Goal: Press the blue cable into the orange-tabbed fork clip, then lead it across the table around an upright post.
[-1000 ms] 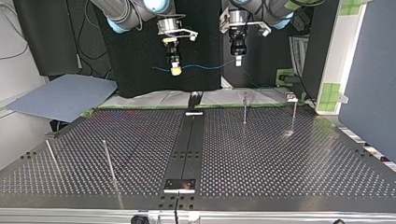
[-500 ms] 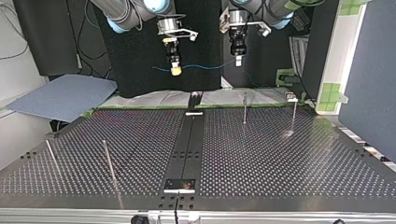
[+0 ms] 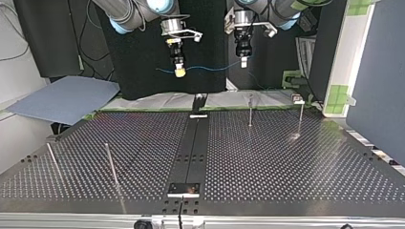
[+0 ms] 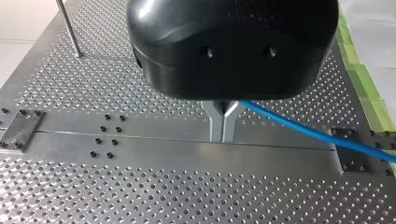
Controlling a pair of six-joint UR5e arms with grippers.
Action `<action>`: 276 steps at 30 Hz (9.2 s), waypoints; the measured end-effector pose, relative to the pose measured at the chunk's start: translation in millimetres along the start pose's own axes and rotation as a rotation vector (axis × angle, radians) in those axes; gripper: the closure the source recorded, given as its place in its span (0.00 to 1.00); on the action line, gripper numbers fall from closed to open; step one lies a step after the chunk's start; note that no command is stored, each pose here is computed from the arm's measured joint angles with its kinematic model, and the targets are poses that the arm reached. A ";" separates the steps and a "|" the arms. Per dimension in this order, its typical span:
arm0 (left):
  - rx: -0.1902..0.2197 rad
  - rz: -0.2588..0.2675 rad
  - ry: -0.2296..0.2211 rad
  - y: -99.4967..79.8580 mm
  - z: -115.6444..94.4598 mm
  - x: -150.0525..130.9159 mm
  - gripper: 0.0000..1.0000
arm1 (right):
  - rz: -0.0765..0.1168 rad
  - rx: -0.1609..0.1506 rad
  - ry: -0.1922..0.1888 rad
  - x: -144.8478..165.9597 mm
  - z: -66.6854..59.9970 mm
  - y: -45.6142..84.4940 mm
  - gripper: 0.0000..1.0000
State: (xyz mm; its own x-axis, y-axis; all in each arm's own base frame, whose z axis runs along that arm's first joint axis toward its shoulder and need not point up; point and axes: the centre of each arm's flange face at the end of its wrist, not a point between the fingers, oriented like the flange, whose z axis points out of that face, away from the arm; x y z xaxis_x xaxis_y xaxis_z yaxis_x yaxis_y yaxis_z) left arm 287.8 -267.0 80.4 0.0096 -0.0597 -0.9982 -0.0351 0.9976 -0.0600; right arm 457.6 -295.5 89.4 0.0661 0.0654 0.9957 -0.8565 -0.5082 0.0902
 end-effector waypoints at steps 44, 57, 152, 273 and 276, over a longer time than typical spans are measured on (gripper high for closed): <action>0.001 0.001 0.000 -0.1 -0.5 0.1 1.00 | 0.000 0.000 0.000 0.1 0.2 0.2 1.00; 0.083 0.053 0.068 -10.9 -31.2 28.0 1.00 | -0.028 -0.021 -0.054 -25.3 -5.0 9.6 1.00; -0.018 -0.199 -0.030 73.2 114.2 98.0 1.00 | 0.125 0.073 -0.041 -114.9 141.2 -13.6 1.00; 0.127 -0.212 0.235 124.6 200.6 55.5 0.00 | 0.082 0.003 -0.099 -105.3 184.0 26.2 1.00; 0.140 -0.214 0.246 122.1 191.0 50.2 0.00 | 0.082 0.003 -0.100 -105.4 183.8 26.2 1.00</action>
State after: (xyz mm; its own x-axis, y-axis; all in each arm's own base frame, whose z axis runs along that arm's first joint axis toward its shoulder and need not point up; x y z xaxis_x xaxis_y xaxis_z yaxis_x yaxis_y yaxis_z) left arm 474.9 -141.4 24.4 -0.2400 -0.2578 -0.9359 0.0796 0.9556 -0.2836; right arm 522.3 -473.6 -9.1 0.0467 -0.0628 0.9969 -0.8595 -0.5110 0.0081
